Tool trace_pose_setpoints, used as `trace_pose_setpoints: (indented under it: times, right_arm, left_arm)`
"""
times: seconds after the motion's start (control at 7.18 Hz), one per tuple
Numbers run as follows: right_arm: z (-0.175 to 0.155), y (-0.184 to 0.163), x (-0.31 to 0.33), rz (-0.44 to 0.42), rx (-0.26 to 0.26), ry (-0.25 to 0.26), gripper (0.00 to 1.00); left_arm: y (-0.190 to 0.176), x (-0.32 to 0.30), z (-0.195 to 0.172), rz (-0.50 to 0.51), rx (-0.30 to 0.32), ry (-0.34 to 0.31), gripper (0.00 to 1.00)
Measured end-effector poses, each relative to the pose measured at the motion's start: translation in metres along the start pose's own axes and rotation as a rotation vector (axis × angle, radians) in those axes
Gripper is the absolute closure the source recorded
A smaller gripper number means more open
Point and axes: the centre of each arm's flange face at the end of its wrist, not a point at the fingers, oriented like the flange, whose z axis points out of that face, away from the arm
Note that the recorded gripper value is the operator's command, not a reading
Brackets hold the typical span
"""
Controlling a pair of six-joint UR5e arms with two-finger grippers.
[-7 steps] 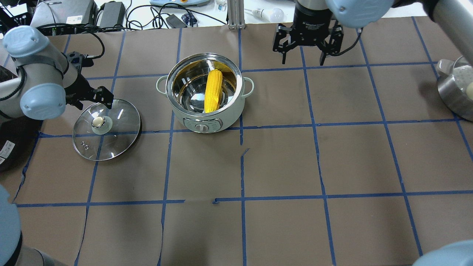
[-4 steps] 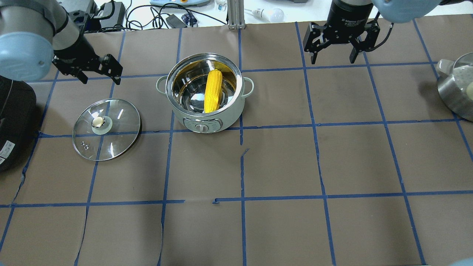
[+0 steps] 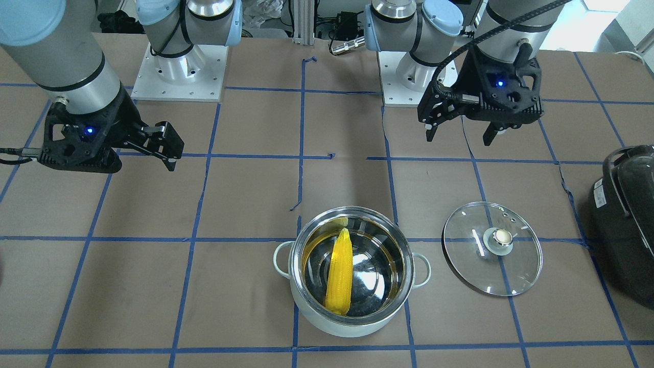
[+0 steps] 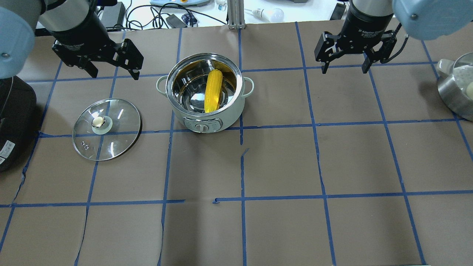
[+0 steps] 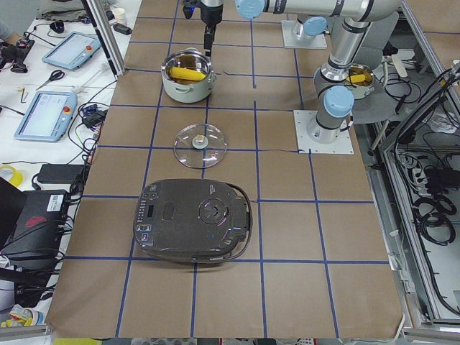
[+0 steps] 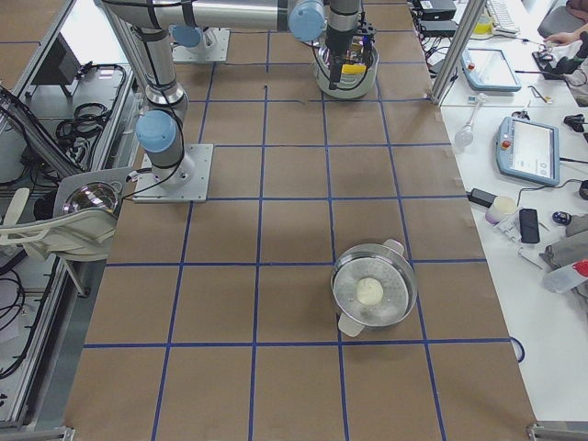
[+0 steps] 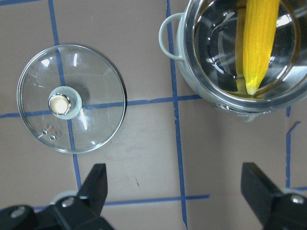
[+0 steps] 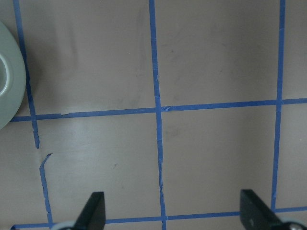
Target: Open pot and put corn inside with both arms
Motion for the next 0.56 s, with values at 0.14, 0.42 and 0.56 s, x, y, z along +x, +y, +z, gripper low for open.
trace_pose_setpoints:
  times: [0.14, 0.42, 0.56]
  right_arm:
    - [-0.007, 0.004, 0.001, 0.001, 0.022, -0.001, 0.00]
    - [-0.013, 0.013, 0.001, 0.002, 0.043, -0.002, 0.00]
    - [-0.021, 0.023, 0.001, 0.000, 0.042, -0.005, 0.00]
  left_arm:
    - [0.006, 0.003, 0.001, 0.001, -0.017, 0.001, 0.00]
    - [0.011, 0.004, 0.002, 0.003, -0.021, 0.003, 0.00]
    - [0.012, 0.005, 0.001, 0.007, -0.018, 0.003, 0.00]
